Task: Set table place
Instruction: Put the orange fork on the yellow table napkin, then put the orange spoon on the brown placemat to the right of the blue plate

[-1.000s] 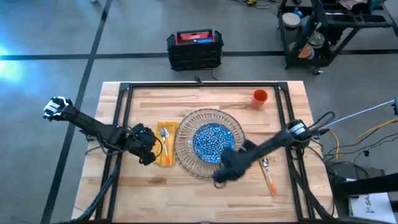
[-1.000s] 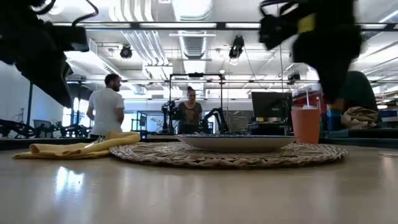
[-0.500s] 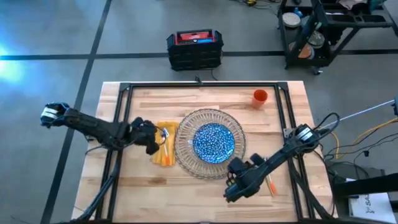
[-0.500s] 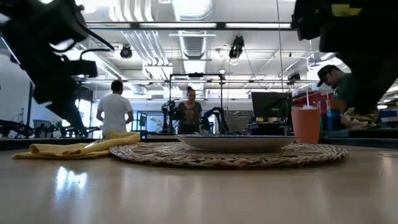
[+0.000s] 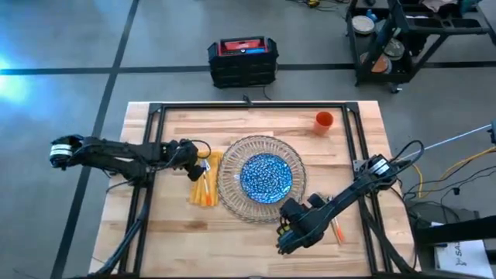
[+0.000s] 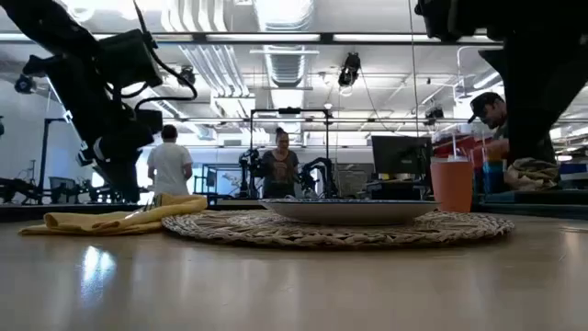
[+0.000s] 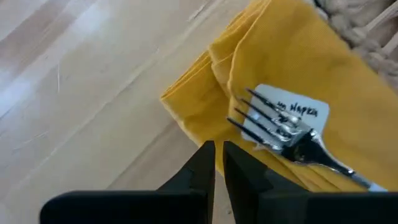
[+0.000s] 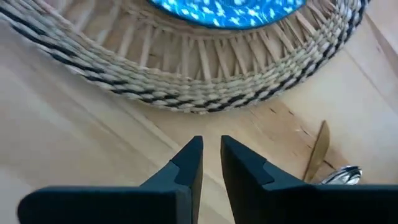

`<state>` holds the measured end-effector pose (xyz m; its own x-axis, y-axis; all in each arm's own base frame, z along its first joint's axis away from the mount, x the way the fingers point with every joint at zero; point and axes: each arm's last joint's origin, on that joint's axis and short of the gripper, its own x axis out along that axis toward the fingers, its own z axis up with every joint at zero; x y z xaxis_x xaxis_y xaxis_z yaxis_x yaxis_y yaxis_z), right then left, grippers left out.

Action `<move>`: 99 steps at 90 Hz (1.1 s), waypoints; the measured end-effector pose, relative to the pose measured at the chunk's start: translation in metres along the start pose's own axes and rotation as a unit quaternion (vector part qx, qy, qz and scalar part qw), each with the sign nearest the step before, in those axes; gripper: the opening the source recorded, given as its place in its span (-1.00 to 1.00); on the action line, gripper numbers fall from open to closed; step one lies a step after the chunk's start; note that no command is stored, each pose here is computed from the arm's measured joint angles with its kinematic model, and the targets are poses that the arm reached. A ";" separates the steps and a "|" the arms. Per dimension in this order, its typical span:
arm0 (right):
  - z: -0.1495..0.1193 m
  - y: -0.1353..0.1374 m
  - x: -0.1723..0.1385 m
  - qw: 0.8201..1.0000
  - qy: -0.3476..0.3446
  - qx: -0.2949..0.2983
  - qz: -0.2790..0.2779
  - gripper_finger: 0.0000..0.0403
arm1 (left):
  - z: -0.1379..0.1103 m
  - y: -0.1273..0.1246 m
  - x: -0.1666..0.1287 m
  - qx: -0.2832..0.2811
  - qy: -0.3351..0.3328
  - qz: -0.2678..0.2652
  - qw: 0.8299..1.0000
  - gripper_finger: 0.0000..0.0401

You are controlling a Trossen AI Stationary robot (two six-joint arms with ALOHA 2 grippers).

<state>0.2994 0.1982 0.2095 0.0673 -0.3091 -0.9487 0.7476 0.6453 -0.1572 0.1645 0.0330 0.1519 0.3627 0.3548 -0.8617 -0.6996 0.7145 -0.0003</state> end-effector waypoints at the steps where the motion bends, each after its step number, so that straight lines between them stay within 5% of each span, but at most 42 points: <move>1: 0.000 0.000 -0.001 1.000 -0.001 0.001 0.001 -0.79 | 0.000 0.000 0.001 0.000 0.000 0.000 1.000 -0.90; 29: 0.006 0.003 -0.009 0.999 -0.050 0.015 0.012 -0.84 | 0.017 -0.020 0.014 0.051 -0.053 -0.094 0.993 -0.90; 54: 0.002 -0.002 -0.010 0.999 -0.044 -0.006 -0.014 -0.79 | 0.018 -0.018 0.009 0.060 0.006 -0.058 0.996 -0.90; 67: -0.006 -0.014 -0.010 0.997 -0.004 -0.020 -0.073 -0.79 | 0.026 -0.018 -0.008 0.052 -0.002 -0.041 0.998 -0.90; 88: -0.026 -0.025 0.008 0.987 0.072 -0.077 -0.119 -0.90 | 0.031 -0.034 -0.038 0.066 -0.048 -0.107 0.991 -0.90; 99: -0.031 -0.041 0.024 0.980 0.115 -0.056 -0.153 -0.95 | 0.034 -0.044 -0.054 0.078 -0.073 -0.139 0.985 -0.90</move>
<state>0.2496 0.1861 0.1848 -0.3083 -0.3432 -0.8872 0.6313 0.6239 -0.4607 0.1964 0.0026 0.2159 0.6195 0.2069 -0.7572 -0.4622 0.8759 -0.1388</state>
